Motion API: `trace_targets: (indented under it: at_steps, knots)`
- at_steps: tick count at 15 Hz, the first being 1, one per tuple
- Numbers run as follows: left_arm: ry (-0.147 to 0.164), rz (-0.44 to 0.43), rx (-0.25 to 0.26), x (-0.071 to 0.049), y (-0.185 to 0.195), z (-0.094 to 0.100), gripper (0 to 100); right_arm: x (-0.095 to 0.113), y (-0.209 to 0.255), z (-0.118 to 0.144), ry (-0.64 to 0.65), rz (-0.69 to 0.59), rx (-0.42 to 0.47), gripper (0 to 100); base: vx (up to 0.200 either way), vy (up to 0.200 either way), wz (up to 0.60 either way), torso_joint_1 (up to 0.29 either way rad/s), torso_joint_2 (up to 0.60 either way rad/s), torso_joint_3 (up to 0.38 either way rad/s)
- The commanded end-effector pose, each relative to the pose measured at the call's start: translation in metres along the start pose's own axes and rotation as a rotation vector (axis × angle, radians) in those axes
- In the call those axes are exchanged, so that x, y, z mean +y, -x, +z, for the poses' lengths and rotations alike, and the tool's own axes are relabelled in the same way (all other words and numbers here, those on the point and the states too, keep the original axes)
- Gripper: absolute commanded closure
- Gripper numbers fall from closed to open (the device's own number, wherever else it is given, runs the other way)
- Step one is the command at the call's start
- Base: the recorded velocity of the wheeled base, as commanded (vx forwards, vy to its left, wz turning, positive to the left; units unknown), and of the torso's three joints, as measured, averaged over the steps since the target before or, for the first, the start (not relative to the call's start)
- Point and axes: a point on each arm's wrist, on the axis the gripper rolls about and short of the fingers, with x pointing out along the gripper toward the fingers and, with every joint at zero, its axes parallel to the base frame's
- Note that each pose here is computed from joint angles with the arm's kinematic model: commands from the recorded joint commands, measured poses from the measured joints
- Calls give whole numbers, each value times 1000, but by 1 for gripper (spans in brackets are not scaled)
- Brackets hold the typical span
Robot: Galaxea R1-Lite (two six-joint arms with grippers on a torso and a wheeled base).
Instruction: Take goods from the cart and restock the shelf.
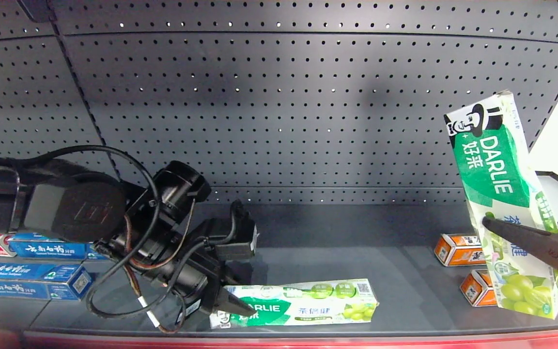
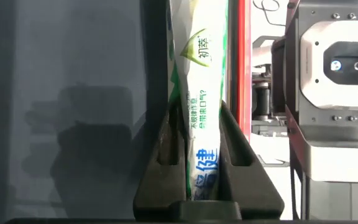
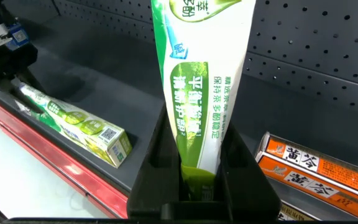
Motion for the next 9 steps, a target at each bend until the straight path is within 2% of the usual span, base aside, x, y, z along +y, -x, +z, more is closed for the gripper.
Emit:
trace_targets:
  at_steps: [1,5,7,9]
  knots:
    - [5,-7,5,-3,-1,-2,0,0,0,0,0,1,0,100,0,0,0,0,0,0]
    - [-12,10,-9,-4,4,2,0,0,0,0,0,3,1,100,0,0,0,0,0,0]
    - [-30,28,-23,-8,11,6,0,0,0,0,0,3,1,100,0,0,0,0,0,0]
    - [-61,59,-47,-13,21,12,0,0,0,0,0,3,0,100,0,0,0,0,0,0]
